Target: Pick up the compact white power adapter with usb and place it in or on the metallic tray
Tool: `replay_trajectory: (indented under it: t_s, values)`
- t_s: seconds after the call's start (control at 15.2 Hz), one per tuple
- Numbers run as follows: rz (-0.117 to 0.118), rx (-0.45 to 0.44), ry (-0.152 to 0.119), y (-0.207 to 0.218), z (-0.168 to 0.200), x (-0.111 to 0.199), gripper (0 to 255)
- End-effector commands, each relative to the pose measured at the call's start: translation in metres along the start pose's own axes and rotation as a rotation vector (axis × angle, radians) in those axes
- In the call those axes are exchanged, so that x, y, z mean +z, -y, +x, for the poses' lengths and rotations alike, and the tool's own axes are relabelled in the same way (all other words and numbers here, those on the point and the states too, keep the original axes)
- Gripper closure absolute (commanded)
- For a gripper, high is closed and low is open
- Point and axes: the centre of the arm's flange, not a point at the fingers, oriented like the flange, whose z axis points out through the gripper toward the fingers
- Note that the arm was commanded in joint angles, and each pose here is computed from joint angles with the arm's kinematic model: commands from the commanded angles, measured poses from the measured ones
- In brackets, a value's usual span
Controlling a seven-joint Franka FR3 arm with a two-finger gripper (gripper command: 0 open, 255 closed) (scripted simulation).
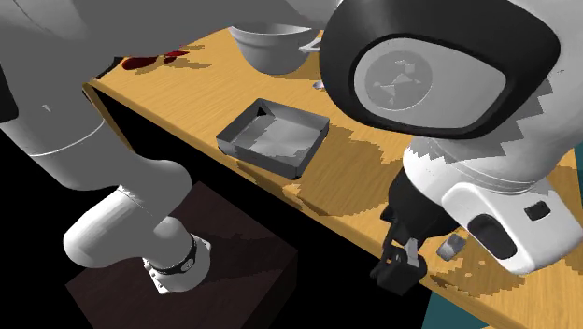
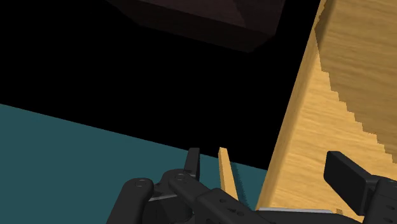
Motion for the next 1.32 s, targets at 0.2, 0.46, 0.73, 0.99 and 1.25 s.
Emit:
replay_trajectory:
  t_s: [0.2,0.46,0.73,0.99,1.25]
  values:
    - [-0.028,-0.023,-0.003,0.041,0.053,-0.009,0]
    - [-0.052,-0.042,-0.006,0.073,0.097,-0.015,0]
    - [-0.057,-0.046,-0.007,0.08,0.108,-0.001,0]
    - [-0.057,-0.046,-0.007,0.079,0.108,0.02,0]
    - [-0.057,-0.046,-0.007,0.079,0.108,0.023,0]
